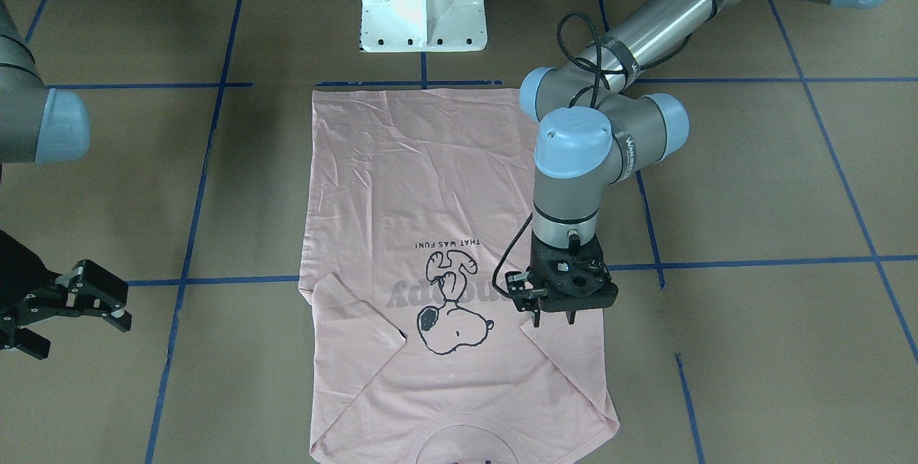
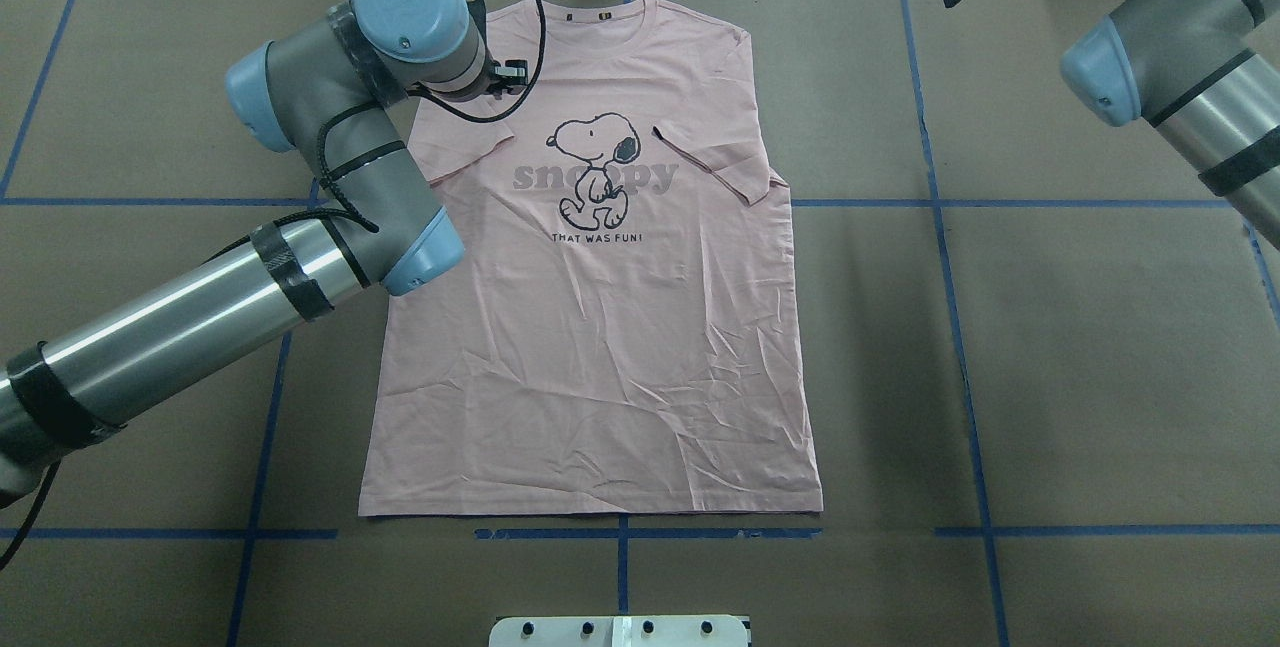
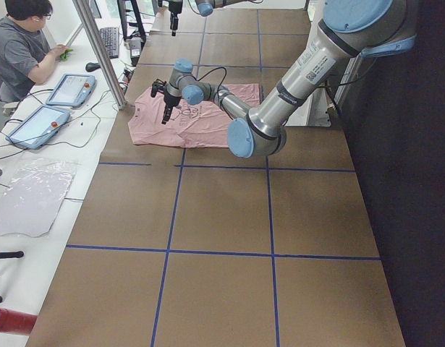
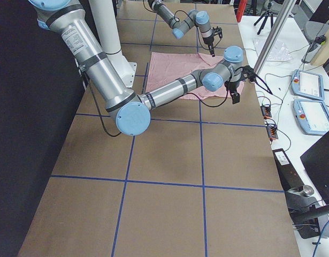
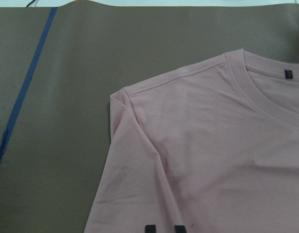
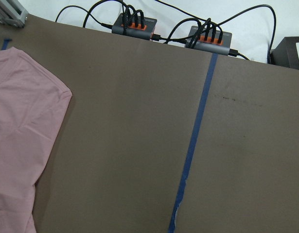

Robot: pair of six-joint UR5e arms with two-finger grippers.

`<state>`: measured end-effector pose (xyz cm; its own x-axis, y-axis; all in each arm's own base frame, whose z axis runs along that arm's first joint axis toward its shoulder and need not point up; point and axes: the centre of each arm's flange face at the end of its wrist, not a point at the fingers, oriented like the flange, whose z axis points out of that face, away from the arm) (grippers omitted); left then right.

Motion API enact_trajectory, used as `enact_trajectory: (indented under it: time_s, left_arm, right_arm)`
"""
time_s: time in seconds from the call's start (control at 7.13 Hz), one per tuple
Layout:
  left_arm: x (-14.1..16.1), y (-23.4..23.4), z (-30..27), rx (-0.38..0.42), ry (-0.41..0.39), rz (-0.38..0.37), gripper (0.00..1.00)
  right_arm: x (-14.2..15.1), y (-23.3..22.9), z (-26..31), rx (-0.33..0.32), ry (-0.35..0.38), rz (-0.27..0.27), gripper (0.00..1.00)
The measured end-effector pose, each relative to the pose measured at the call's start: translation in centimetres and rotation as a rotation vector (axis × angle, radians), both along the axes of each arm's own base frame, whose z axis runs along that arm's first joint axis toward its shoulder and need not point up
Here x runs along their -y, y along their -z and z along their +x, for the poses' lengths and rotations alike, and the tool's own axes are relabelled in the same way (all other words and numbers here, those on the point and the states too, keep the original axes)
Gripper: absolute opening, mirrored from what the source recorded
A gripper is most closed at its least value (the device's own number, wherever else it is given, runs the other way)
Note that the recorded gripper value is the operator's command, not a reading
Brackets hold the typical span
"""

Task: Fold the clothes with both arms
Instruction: 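Move both grippers down to the shirt's hem nearest the robot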

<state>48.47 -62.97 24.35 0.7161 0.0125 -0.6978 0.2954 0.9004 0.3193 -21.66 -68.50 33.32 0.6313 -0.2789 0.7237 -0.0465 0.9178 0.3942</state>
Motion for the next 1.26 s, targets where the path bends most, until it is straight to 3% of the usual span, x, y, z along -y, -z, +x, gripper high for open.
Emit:
enact_trajectory:
  time_s: [0.14,0.42,0.7,0.98,1.12,1.26]
  left_arm:
    - [-2.3,0.6,-1.8,-0.045,-0.042,0.030,1.00]
    - [-7.6,1.4,-5.8,-0.134,-0.100,0.078,1.00]
    - [-13.5,1.3,-7.4,-0.198,-0.153,0.084,1.00]
    - [-19.9,0.1,-8.5,-0.261,-0.168,0.020,1.00]
    - [-23.2,-0.8,-8.6,-0.286,-0.174,-0.031,1.00]
    - [-26.6,-1.9,-8.2,-0.296,-0.171,-0.083,0.88]
  right_arm:
    - [-1.1,1.3,-0.2,0.013,-0.017,0.009,1.00]
    - [-7.2,3.3,-4.1,0.063,-0.097,-0.052,1.00]
    - [-18.0,4.4,-9.0,0.129,-0.139,-0.138,1.00]
    - [-29.8,4.9,-13.0,0.182,-0.166,-0.261,0.99]
    - [-35.0,4.8,-15.3,0.179,-0.182,-0.323,0.99]
    - [-39.5,4.4,-17.8,0.170,-0.214,-0.361,0.99]
